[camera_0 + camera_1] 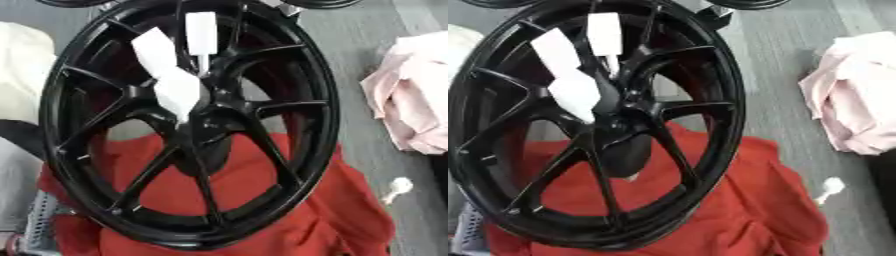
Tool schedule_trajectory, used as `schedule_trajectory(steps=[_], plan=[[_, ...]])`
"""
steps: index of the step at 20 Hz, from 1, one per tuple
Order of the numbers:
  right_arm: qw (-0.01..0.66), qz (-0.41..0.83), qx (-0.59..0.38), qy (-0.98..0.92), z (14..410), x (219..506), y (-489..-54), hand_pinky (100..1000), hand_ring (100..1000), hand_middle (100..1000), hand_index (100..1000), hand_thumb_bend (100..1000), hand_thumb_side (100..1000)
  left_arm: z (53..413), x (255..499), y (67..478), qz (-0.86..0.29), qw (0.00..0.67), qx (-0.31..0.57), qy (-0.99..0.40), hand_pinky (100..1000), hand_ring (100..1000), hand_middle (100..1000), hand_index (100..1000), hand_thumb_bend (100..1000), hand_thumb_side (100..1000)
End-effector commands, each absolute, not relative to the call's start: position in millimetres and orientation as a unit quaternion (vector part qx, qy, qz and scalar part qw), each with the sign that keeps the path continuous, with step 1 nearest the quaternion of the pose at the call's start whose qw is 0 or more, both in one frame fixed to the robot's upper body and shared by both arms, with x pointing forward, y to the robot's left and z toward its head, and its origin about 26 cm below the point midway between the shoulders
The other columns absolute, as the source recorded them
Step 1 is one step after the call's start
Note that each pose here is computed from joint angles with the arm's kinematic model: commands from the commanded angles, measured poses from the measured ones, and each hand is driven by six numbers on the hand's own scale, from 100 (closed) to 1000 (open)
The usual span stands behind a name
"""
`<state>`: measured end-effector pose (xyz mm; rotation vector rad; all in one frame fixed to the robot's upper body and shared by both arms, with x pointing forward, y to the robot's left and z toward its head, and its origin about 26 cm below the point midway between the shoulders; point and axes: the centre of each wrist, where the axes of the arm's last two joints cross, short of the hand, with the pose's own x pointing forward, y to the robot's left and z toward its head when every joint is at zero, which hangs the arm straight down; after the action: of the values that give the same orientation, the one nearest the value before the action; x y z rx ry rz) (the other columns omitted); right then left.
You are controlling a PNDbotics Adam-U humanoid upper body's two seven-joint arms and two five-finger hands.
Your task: Pull the pin out of the wheel hub.
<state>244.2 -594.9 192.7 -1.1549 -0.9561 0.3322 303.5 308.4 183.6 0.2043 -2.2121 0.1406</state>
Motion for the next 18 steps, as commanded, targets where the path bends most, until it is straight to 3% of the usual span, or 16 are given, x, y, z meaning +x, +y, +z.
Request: schedule_trajectory(steps=[1, 3, 5, 6, 9, 18], plan=[[0.695, 0.147, -0.539, -0.453, 215, 246, -595, 851, 877, 805, 814, 287, 247, 192, 301, 311, 0.051, 0.430, 0.087, -0.897, 797, 738, 694, 871, 112, 864], [0.673, 0.143, -0.544, -0.481, 224, 251, -588, 834, 834, 761, 778, 201, 249, 192, 301, 311, 0.051, 0.430, 0.087, -0.897, 797, 738, 694, 871, 112, 865], [0.640, 0.134, -0.551, -0.520, 237, 258, -575, 810, 777, 700, 740, 100, 418, 191, 301, 310, 0.051, 0.431, 0.086, -0.897, 797, 739, 694, 871, 112, 865], [0.622, 0.127, -0.552, -0.541, 244, 262, -568, 806, 768, 686, 732, 100, 370, 191, 301, 310, 0.050, 0.431, 0.086, -0.897, 797, 739, 694, 871, 111, 864], [0.563, 0.111, -0.538, -0.617, 265, 273, -537, 791, 733, 642, 701, 100, 442, 192, 301, 310, 0.049, 0.430, 0.084, -0.898, 797, 739, 695, 871, 111, 864], [0.468, 0.149, -0.447, -0.748, 305, 286, -438, 781, 706, 610, 672, 100, 467, 194, 303, 305, 0.043, 0.428, 0.074, -0.900, 797, 741, 695, 871, 110, 862]])
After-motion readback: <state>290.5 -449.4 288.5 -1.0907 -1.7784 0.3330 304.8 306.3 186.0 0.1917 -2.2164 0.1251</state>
